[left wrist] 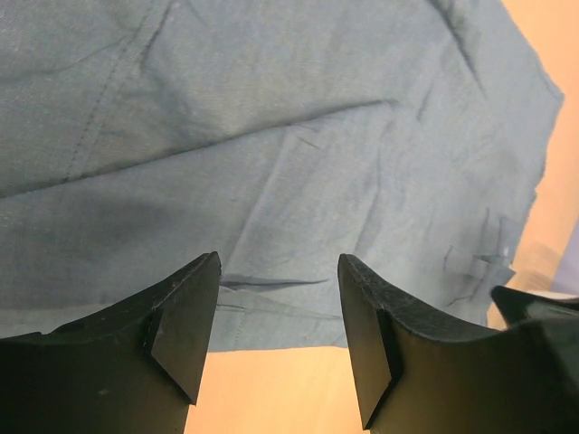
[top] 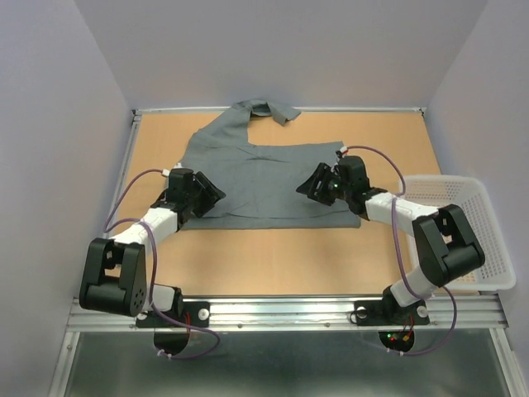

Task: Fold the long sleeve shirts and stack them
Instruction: Fold the shirt

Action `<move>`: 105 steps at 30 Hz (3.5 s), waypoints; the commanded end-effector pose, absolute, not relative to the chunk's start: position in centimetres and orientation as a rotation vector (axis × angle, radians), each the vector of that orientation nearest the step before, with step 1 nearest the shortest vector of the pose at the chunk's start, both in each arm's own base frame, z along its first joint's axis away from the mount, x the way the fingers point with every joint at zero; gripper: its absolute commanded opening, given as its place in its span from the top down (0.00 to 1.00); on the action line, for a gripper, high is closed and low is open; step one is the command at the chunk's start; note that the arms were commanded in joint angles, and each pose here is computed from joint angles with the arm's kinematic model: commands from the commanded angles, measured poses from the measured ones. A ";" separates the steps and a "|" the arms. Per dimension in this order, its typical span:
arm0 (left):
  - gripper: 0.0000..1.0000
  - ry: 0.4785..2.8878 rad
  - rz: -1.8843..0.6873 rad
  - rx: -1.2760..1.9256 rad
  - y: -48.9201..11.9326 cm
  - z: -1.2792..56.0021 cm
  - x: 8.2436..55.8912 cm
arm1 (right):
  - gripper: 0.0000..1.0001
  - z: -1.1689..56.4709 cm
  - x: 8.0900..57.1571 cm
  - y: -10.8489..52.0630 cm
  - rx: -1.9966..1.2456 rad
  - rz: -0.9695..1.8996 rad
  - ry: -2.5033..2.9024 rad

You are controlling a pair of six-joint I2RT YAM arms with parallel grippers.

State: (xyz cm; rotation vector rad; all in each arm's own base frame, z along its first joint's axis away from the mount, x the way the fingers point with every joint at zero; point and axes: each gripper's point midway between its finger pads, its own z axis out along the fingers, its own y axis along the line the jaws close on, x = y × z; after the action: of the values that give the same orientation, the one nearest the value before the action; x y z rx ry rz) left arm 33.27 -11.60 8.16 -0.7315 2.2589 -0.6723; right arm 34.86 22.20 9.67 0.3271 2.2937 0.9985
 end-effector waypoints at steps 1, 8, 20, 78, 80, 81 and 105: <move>0.35 2.223 -0.668 -0.748 -11.5 8.3 34.5 | 0.42 11.0 34.9 25.9 0.260 1.074 2.305; 0.35 2.245 -0.580 -0.835 -8.9 5.5 34.2 | 0.47 5.4 33.4 24.7 0.377 0.935 2.420; 0.35 2.252 -0.393 -0.819 -4.6 7.1 33.1 | 0.47 6.3 33.5 20.6 0.136 0.583 2.446; 0.32 2.446 -0.139 -0.059 -4.0 11.1 49.6 | 0.22 9.2 42.1 9.7 0.213 0.192 2.595; 0.32 2.446 -0.128 0.040 -3.9 10.2 49.5 | 0.21 9.0 41.8 10.2 0.219 0.230 2.603; 0.31 2.432 -0.126 0.068 -3.8 10.1 49.7 | 0.21 9.0 41.9 10.4 0.211 0.243 2.596; 0.50 2.494 -0.463 0.226 -5.5 3.9 49.6 | 0.21 8.0 42.3 10.2 0.234 0.244 2.556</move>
State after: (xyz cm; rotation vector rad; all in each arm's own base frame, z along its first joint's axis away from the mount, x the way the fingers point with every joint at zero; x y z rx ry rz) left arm 49.00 -4.37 3.39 0.1842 2.5198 -0.3890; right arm 41.41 10.32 7.24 0.2174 2.6155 0.2521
